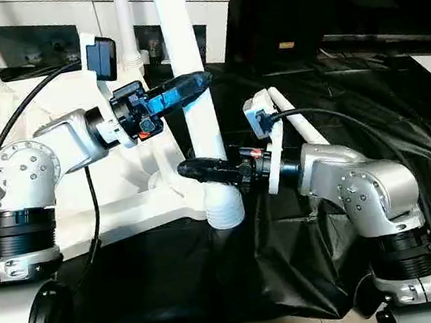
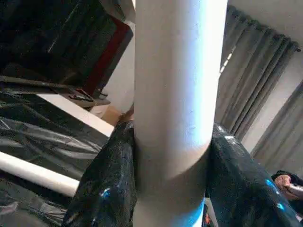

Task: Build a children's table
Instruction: Pick table leg

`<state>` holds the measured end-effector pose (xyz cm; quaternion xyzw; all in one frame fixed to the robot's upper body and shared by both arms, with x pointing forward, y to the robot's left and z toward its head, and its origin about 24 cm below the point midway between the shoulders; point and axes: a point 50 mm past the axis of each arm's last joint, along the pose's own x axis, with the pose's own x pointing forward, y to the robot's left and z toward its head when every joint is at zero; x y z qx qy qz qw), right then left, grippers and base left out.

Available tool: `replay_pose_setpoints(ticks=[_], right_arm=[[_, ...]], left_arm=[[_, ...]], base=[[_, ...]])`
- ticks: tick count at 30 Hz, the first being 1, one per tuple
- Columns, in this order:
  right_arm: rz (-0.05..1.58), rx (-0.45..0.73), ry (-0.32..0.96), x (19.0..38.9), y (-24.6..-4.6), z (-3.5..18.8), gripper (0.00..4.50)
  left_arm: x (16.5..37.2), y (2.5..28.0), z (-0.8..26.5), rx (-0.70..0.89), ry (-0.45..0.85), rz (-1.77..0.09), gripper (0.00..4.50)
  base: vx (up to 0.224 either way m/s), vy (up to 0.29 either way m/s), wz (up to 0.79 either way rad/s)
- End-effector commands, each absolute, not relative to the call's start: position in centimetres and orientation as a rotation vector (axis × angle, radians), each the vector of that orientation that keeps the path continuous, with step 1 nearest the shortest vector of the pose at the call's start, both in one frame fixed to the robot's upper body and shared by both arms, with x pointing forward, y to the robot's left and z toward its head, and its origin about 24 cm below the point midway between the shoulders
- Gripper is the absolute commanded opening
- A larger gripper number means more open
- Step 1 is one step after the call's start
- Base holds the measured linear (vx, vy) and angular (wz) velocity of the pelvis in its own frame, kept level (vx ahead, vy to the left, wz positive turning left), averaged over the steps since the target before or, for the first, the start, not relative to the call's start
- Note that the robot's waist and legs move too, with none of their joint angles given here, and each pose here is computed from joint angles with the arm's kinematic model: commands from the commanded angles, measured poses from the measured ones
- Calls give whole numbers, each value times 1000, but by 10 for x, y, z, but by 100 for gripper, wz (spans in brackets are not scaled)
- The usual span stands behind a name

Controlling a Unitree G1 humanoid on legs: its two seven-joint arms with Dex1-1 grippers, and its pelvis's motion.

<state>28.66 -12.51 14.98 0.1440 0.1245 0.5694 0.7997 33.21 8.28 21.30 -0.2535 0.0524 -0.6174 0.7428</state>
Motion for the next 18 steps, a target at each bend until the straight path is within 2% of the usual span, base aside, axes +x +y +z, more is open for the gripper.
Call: replay_pose_setpoints(ticks=[1,3,7,8,13,18], right_arm=[[1134,287,313,290,-133,140,187],[1106,265,299,293,-133,140,185],[1003,188,263,303,-130,139,185],[953,126,263,306,-127,136,185],[842,1,246,313,-109,132,185],[762,-3,222,321,-100,133,185]], left_arm=[[332,79,226,-525,44,-1364,180],[339,79,221,-506,79,-1280,250],[346,75,212,-479,127,-1173,263],[347,71,209,-448,128,-1124,292],[351,55,189,-356,144,-919,305],[356,48,177,-404,185,-782,305]], base=[[0,0,0],[0,0,0],[0,0,0],[0,0,0],[0,0,0],[0,0,0]])
